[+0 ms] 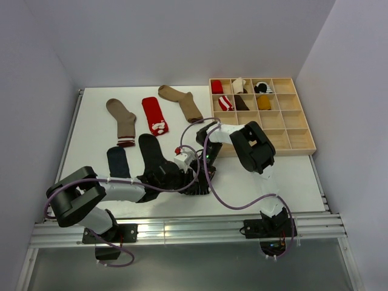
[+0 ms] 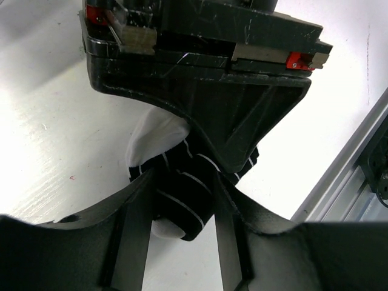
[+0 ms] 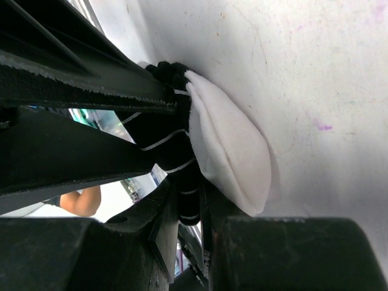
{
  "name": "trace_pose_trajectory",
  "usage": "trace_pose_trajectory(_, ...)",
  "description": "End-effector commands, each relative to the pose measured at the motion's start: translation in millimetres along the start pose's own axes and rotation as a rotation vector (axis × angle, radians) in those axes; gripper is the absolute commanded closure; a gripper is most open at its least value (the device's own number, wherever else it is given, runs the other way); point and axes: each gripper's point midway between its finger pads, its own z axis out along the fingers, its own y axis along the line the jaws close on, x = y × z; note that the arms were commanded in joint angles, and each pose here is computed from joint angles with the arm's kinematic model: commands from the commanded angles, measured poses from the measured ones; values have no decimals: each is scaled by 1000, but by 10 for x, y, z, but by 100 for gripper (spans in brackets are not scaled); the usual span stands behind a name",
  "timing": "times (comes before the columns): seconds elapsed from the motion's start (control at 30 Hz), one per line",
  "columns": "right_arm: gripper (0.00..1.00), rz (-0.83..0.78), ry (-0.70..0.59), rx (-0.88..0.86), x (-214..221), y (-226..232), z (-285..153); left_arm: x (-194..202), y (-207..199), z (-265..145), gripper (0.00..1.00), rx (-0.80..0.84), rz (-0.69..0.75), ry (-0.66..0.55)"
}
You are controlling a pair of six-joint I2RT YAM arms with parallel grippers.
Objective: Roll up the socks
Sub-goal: Roll the sock at the center of the board.
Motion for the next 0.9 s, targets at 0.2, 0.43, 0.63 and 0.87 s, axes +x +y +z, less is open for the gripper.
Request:
trace_pose_trajectory(0.2, 79, -78, 61, 223, 67, -597, 13, 59, -8, 86, 54, -10, 34, 61)
trace_pose_trajectory(0.43, 73, -85, 26, 316, -13, -673, -86, 259, 79, 134, 87, -76, -46, 158)
trace_pose_trajectory(0.63, 57, -102, -3, 359, -60, -688, -150, 545, 230, 96, 100, -224, -122, 288)
trace_pose_trajectory(0.87, 48, -108, -92, 374, -108, -582, -369, 680, 336, 17, 100, -310, -195, 332)
